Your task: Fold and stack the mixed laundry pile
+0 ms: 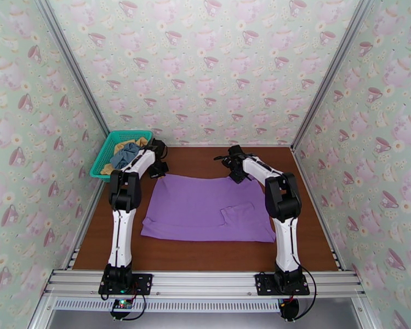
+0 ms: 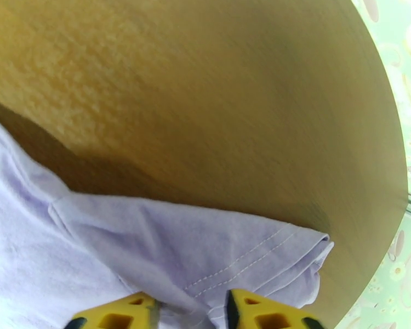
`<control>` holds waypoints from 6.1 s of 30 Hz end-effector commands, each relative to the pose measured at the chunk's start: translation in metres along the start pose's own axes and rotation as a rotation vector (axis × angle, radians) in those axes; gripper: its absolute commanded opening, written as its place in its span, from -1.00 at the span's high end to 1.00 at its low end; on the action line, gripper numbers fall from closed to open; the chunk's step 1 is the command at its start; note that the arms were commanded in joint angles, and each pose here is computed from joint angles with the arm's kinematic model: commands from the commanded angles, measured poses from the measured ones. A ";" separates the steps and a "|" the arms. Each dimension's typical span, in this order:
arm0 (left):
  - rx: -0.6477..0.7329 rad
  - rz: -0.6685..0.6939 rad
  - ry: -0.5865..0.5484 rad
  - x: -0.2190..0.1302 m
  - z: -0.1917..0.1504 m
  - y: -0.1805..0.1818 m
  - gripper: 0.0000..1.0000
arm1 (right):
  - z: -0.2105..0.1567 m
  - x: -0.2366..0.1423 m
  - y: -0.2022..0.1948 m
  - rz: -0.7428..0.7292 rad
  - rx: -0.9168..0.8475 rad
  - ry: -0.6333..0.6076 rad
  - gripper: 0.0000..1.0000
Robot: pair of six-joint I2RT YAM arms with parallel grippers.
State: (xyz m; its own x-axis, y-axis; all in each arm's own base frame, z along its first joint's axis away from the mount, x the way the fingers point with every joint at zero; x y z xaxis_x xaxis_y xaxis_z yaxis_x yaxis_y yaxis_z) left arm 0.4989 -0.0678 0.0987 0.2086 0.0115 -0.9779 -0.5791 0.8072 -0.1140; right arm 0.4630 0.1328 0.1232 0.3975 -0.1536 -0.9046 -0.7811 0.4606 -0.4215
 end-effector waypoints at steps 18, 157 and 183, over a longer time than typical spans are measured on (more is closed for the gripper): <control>0.018 -0.125 -0.042 -0.050 -0.016 0.011 1.00 | -0.003 -0.107 0.015 -0.103 0.085 -0.001 1.00; 0.149 -0.261 -0.059 -0.099 -0.077 -0.065 -0.07 | -0.111 -0.102 -0.062 -0.019 0.837 -0.171 0.19; 0.092 -0.333 -0.066 -0.154 -0.141 0.031 0.01 | -0.047 -0.021 0.043 0.037 0.387 0.100 0.34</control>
State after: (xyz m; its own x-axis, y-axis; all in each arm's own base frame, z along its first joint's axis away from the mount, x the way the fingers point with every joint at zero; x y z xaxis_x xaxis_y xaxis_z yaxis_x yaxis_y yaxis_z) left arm 0.3384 -0.1266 0.2121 0.3954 -0.2009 -0.8963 -0.4079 0.8359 -0.3673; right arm 0.3945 0.1156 0.1276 0.3257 -0.1745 -0.9292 -0.5267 0.7827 -0.3315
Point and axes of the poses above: each hand's point on the last joint's axis, 136 mm out from that joint toward the fingers, its own x axis out along the fingers, its own y axis along the line the jaws close on, z = x × y, the point moved 8 cm from there along -x, back along the fingers, and after that the axes turned 14 degrees about -x, right-handed, at the moved point
